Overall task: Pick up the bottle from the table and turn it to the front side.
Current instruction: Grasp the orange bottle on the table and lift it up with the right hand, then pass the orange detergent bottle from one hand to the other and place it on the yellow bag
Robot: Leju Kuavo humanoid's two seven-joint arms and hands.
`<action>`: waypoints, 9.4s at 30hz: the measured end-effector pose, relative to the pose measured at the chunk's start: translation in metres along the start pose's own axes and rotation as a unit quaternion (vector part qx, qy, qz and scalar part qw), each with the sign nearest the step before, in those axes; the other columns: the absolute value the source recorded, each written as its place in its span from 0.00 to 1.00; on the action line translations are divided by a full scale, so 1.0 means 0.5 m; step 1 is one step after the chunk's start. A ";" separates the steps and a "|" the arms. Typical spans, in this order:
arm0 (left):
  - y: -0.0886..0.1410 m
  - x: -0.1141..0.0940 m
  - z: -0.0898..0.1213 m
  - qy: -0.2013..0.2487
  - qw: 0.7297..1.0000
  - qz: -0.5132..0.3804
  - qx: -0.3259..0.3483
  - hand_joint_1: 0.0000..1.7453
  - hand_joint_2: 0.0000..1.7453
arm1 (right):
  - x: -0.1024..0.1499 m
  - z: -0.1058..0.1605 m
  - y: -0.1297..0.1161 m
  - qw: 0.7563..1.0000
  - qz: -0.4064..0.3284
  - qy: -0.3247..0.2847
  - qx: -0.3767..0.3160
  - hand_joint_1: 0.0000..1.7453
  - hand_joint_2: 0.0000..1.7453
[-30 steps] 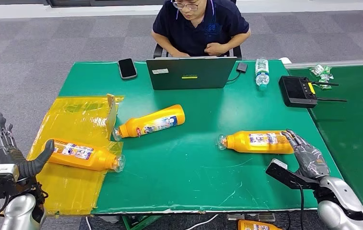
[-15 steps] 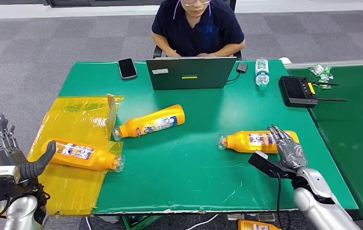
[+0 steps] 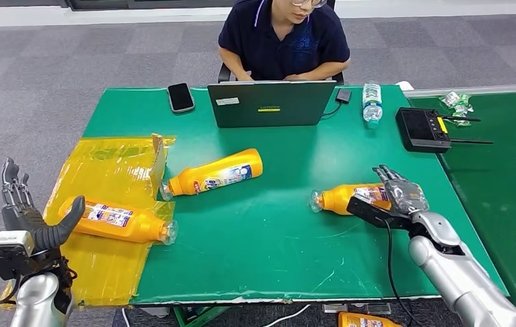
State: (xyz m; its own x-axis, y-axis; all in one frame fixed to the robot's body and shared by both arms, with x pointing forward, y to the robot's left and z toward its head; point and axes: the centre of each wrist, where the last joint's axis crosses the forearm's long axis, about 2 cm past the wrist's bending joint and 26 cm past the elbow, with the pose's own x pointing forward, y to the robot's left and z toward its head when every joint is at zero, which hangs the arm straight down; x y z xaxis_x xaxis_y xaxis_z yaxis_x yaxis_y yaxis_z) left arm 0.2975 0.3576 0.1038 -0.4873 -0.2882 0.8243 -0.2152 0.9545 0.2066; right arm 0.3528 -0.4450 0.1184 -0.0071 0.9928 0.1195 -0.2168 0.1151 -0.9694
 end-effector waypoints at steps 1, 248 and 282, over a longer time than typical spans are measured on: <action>-0.002 0.000 -0.003 -0.001 1.000 0.001 0.001 0.00 1.00 | -0.002 -0.010 -0.009 1.000 0.000 0.002 0.004 0.00 1.00; -0.456 0.077 -0.102 0.076 0.876 0.399 -0.261 0.00 1.00 | 0.726 -0.070 0.018 0.816 -0.489 -0.293 0.093 1.00 1.00; -0.408 0.081 -0.227 0.121 0.867 0.322 -0.361 0.00 1.00 | 0.729 -0.080 0.001 0.880 -0.378 -0.271 0.093 1.00 1.00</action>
State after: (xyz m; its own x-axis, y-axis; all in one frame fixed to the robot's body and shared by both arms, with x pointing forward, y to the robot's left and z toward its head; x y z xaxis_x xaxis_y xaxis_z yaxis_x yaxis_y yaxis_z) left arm 0.4175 0.1600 0.1549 -0.0987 0.2623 0.9599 0.6634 0.7364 -0.1330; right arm 0.3892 -0.0816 0.1530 -0.2464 0.4667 0.8494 -0.5156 0.6790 -0.5226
